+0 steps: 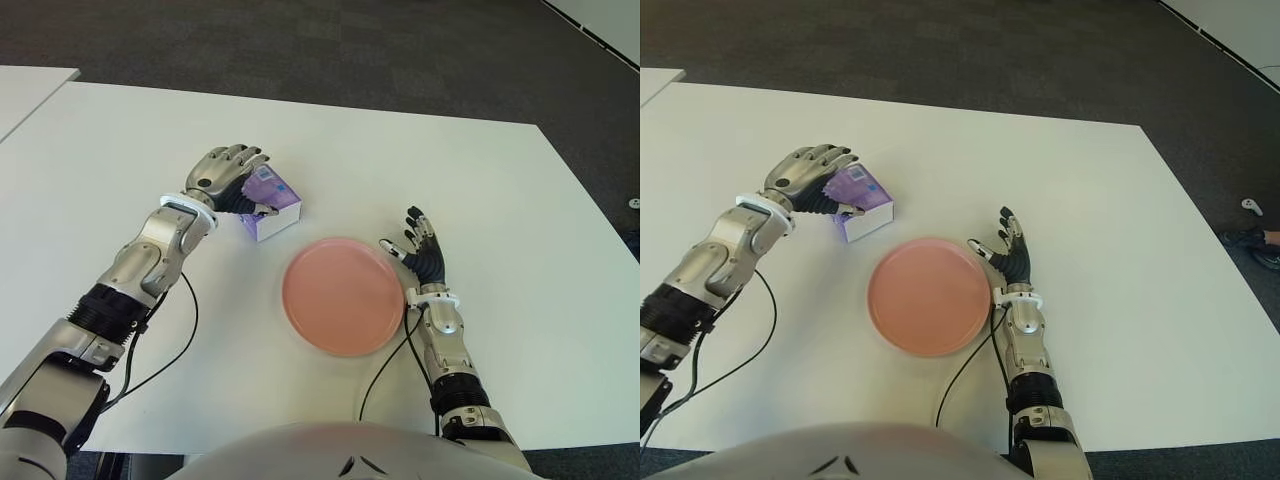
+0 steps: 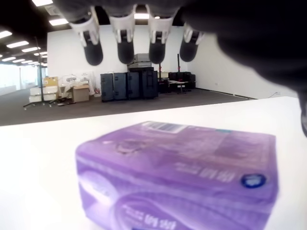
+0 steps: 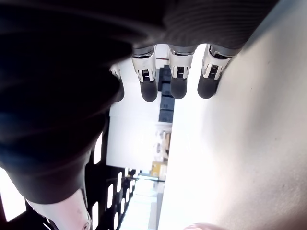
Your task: Put the tissue paper into the plate.
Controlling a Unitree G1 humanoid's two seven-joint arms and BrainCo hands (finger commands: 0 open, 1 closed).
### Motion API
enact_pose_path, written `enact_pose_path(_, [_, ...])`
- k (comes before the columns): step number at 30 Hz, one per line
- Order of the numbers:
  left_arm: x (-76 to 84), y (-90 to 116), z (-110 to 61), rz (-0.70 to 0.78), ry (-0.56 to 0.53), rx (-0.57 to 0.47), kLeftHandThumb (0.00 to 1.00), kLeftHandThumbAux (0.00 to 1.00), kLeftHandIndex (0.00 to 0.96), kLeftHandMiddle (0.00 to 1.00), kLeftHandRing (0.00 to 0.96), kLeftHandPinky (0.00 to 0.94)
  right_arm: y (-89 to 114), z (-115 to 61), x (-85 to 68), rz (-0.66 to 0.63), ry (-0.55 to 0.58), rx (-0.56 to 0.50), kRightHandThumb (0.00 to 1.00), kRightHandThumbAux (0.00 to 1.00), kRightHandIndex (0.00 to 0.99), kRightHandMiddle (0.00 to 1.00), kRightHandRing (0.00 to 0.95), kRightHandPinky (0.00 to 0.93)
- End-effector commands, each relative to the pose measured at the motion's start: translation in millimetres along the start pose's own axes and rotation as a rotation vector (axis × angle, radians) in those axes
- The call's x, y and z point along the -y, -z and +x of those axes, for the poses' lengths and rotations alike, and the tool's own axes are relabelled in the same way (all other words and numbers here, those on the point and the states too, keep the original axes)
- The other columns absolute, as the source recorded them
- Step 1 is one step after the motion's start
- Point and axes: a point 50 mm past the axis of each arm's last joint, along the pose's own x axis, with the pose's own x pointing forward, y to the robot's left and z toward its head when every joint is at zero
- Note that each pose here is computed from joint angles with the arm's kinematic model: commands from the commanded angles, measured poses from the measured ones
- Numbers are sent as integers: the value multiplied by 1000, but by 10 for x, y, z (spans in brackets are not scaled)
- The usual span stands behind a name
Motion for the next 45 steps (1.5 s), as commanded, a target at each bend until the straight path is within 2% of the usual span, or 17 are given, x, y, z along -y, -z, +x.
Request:
enact_pose_path(1, [16,18,-44,-36,15,5,0,331,0,0,0,0,341,-242,-50,0,-21,-186,0,813,0,0,0,9])
enact_pose_path(10, [-22,-22,-77,-81,5,36,0,321,0,0,0,0,339,-243,-46,-8,-33,-186,0,818,0,0,0,6])
enact_pose_path(26, [-28,-94,-131,-122,56,50,0,300,0,0,0,0,339,-239,-61,0,-34,-186,0,815,0,0,0,9])
enact_pose_path(30, [4,-99,-123,-102,83,43,0,299,0,0,0,0,339,-237,-67,2,-34,-186,0,815,0,0,0,6])
enact_pose_path(37, [148,14,8,-39,117,-6,0,311,0,0,0,0,321,-238,-74,-5,-45,-171,0,823,0,0,0,2])
enact_pose_path(45, [209,41,47,15,130,-31,0,306,0,0,0,0,316,-248,-68,0,-52,-177,0,818,0,0,0,1])
